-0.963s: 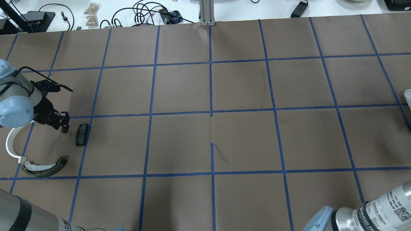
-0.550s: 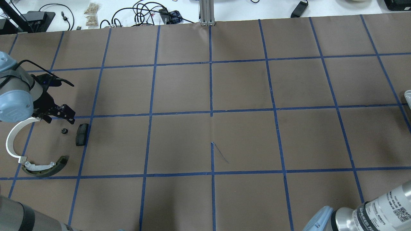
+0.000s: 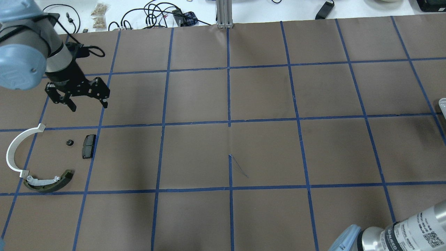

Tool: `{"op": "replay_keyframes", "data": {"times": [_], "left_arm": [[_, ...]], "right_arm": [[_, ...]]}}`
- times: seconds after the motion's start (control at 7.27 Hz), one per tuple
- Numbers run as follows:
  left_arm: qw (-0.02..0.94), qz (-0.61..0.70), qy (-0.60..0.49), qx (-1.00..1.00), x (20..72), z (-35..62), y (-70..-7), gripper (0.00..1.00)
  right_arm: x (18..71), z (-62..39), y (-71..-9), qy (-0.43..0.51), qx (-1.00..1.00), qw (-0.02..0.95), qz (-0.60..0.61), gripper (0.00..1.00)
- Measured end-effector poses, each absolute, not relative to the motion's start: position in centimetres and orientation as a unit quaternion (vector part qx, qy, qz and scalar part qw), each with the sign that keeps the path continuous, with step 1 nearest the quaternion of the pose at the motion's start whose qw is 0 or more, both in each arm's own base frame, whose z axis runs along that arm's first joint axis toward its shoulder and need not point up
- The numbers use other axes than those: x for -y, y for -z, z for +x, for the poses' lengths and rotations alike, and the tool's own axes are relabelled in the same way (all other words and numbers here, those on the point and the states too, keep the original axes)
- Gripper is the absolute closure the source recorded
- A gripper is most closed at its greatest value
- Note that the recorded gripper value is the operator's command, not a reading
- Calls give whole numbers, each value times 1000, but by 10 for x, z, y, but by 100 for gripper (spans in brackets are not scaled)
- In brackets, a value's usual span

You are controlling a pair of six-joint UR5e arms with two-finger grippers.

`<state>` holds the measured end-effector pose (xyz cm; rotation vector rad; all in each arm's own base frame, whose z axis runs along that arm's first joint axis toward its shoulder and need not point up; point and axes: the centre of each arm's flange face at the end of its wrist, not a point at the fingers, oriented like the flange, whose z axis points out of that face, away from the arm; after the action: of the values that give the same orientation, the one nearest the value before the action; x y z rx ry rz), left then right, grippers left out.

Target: Place bearing gear from tray to pile

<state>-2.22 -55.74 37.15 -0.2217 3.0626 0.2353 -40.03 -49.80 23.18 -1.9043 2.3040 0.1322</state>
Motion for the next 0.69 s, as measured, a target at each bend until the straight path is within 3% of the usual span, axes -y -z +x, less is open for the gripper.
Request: {"op": "replay_keyframes", "data": {"times": [0.28, 0.69], "left_arm": [[39, -63, -29, -997, 541, -128, -442, 0], [-3, -40, 13, -999, 529, -175, -493, 0]], "right_arm": [[521, -338, -261, -51, -789, 87, -607, 100], [568, -200, -283, -32, -809, 125, -574, 100]]}}
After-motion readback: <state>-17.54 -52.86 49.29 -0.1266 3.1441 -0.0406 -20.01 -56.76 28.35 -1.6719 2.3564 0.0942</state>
